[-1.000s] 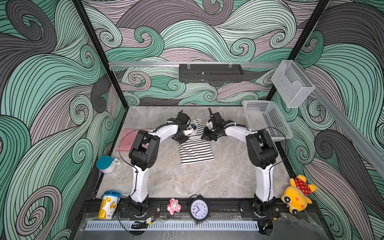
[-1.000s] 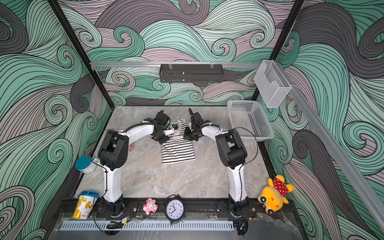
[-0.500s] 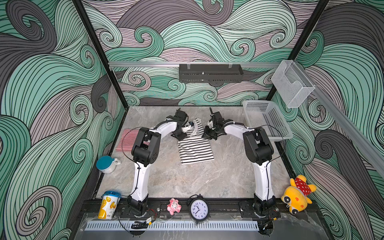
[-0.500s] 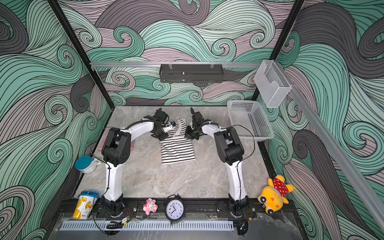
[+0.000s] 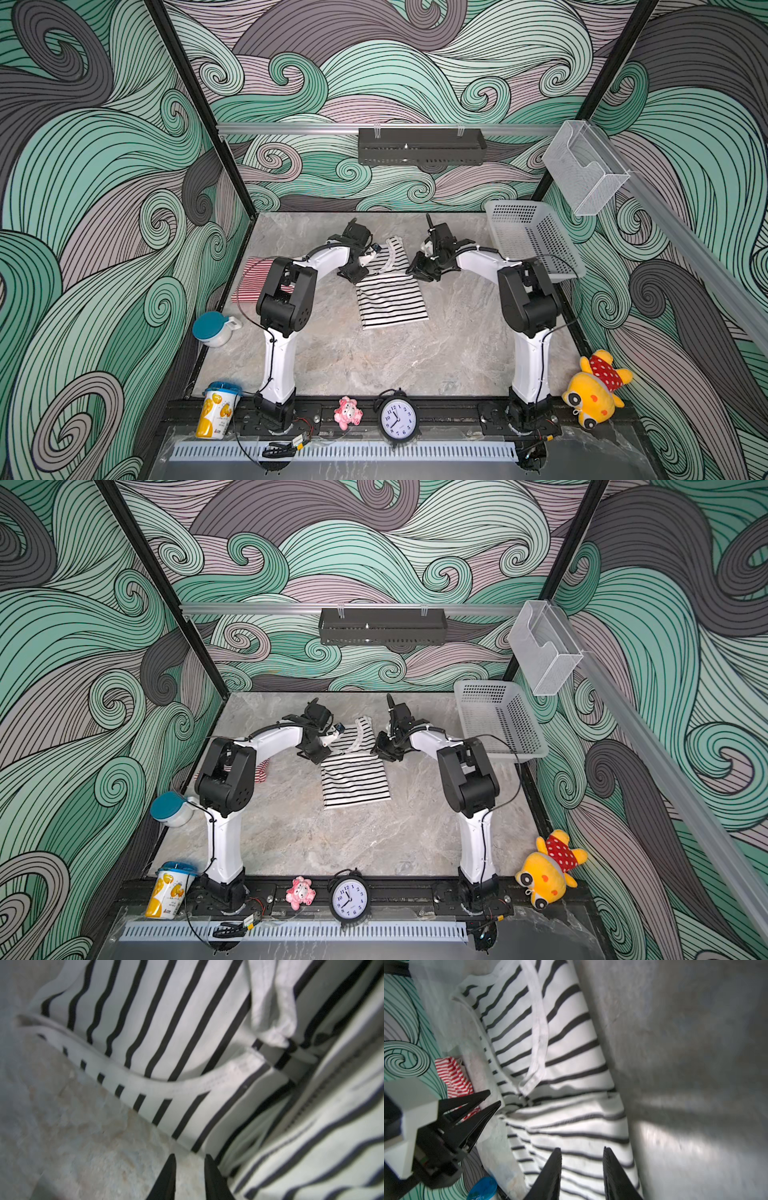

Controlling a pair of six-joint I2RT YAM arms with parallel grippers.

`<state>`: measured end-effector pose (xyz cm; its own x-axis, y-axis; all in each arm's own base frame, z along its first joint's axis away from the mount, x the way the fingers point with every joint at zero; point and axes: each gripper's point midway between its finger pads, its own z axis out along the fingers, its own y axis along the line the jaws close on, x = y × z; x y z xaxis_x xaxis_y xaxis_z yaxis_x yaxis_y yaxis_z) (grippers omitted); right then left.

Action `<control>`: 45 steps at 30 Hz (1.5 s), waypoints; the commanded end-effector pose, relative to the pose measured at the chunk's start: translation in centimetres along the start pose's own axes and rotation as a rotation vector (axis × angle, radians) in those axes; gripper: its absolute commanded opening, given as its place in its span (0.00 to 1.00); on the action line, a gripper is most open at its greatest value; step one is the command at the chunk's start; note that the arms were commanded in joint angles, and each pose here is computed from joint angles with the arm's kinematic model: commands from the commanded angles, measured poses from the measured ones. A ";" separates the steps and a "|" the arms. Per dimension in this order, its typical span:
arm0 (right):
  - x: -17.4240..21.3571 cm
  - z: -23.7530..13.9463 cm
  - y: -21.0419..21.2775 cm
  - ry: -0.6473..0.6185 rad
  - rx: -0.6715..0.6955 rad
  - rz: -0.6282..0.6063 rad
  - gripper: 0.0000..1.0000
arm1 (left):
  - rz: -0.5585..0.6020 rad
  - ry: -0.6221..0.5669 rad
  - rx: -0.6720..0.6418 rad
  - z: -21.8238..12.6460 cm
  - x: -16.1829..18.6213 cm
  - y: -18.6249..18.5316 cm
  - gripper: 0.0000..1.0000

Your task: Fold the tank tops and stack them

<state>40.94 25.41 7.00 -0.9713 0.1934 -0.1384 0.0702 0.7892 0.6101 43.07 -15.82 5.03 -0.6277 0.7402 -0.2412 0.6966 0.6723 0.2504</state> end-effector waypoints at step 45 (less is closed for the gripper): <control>14.3 -3.3 -7.3 -0.084 -0.008 0.175 0.51 | 0.332 -0.099 0.172 -4.8 7.7 -17.6 0.38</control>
<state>25.94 20.65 3.72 -0.9284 0.3576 -0.1012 0.2126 0.7343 0.6446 24.56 -21.19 3.41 -0.3391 0.9041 -0.2600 0.8981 0.3934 0.1965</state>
